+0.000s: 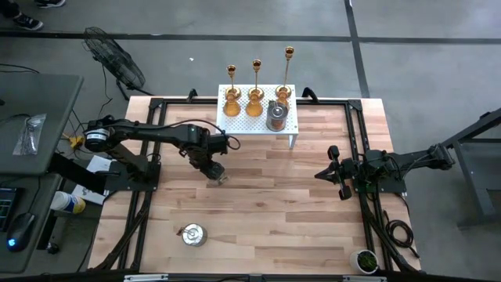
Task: Pick & Place candle stick holders
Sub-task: Put the top silver scented candle on the shelf aligned with the other silver scented candle
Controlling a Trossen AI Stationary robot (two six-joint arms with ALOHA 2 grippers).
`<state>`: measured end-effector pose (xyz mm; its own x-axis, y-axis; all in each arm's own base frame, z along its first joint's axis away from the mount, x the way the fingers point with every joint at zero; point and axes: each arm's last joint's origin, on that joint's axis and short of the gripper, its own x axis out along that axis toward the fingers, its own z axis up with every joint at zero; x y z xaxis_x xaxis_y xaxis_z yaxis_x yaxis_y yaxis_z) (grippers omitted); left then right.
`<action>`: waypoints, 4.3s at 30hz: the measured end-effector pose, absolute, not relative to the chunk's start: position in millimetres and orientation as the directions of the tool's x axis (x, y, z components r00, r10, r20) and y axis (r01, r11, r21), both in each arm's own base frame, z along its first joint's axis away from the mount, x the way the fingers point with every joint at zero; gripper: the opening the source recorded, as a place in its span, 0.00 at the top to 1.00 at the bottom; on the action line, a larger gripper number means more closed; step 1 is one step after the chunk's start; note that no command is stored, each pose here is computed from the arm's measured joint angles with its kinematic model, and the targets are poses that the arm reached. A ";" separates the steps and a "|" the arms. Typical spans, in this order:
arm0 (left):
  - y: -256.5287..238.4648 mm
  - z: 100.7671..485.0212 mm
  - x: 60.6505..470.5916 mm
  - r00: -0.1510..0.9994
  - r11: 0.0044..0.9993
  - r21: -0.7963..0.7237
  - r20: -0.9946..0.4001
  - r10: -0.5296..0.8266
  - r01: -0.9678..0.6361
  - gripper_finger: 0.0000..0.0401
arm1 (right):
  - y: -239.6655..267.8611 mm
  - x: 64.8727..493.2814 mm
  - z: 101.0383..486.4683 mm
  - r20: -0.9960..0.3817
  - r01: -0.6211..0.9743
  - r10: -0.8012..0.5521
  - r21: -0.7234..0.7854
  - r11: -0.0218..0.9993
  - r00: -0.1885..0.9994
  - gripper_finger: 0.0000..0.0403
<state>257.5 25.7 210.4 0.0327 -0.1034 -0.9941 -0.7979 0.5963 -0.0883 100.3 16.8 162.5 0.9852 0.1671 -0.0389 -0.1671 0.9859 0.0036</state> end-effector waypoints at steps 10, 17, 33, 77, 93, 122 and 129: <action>25.5 210.5 257.4 0.032 0.597 -0.088 -0.994 -0.104 -0.797 0.91 | 16.8 100.4 162.5 -0.039 -0.167 0.167 0.003 0.986 0.985 0.99; 25.5 210.6 257.4 0.033 0.597 -0.089 -0.994 -0.104 -0.797 0.97 | 16.8 100.3 162.5 -0.039 -0.167 0.167 0.003 0.986 0.985 0.99; 25.4 210.6 257.5 0.035 0.630 -0.099 -0.993 -0.112 -0.770 1.00 | 16.8 100.3 162.5 -0.039 -0.167 0.167 0.003 0.986 0.985 0.99; 27.8 295.6 281.3 0.209 0.654 -0.224 -0.972 -0.103 -0.723 1.00 | 16.8 100.3 162.6 -0.038 -0.167 0.167 0.003 0.986 0.985 0.99; 54.7 366.4 308.6 0.268 0.602 -0.225 -0.963 -0.019 -0.766 1.00 | 16.8 100.3 162.5 -0.039 -0.167 0.167 0.003 0.986 0.985 0.99; 136.2 395.1 327.0 0.330 0.415 -0.253 -0.935 0.125 -0.874 1.00 | 16.8 100.3 162.7 -0.037 -0.167 0.167 0.003 0.986 0.985 0.99; 146.3 389.3 329.9 0.314 0.372 -0.241 -0.938 0.149 -0.896 1.00 | 16.8 100.3 162.8 -0.036 -0.167 0.167 0.003 0.986 0.985 0.99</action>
<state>329.9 146.3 389.3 0.3140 0.1490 -0.9377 -0.8963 0.3723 -0.2410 100.3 16.8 162.8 0.9853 0.1669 -0.0360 -0.1668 0.9860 0.0033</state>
